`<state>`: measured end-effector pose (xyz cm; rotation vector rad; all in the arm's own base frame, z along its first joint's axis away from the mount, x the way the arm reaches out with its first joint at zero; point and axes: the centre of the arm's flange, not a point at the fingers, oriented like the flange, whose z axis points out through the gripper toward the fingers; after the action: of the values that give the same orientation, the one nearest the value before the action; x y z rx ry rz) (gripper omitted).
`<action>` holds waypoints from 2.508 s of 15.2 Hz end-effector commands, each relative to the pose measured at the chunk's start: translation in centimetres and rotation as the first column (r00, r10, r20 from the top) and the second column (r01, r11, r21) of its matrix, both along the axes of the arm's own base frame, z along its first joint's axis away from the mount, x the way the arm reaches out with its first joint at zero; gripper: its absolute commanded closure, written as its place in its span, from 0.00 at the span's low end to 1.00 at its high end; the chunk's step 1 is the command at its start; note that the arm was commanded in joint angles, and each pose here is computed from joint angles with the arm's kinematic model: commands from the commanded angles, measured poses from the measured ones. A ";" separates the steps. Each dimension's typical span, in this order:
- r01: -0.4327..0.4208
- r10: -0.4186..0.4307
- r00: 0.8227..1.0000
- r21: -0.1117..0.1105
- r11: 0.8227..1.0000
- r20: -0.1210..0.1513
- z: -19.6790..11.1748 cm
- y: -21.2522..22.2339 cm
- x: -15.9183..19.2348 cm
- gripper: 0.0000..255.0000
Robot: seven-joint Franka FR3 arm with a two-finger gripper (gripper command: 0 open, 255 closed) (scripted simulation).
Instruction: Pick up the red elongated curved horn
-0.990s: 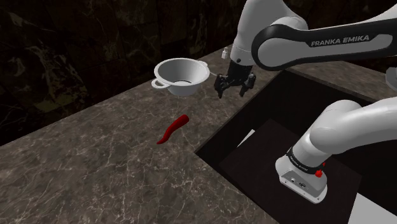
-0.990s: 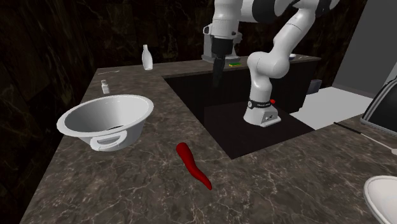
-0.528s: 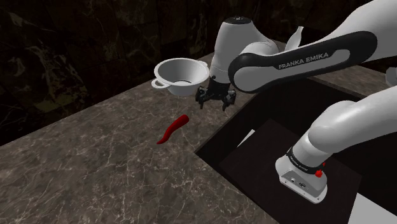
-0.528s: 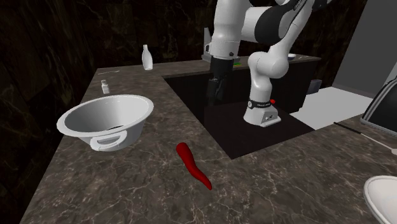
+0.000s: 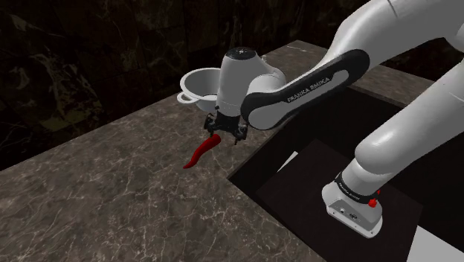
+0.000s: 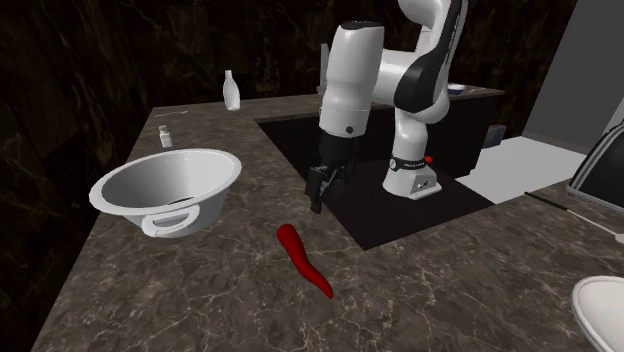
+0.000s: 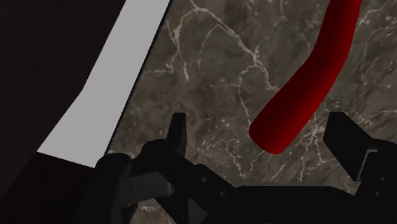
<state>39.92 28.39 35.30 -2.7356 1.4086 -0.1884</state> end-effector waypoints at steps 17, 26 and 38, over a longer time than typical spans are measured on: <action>0.244 -0.246 0.969 0.052 0.968 0.034 -10.1 6.2 6.9 0.00; 0.244 -0.246 0.969 0.052 0.968 0.034 -9.9 6.3 6.9 1.00; 0.244 -0.246 0.969 0.052 0.968 0.034 -4.3 6.2 6.9 1.00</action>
<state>46.82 34.51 30.58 -2.4988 1.7132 -0.2178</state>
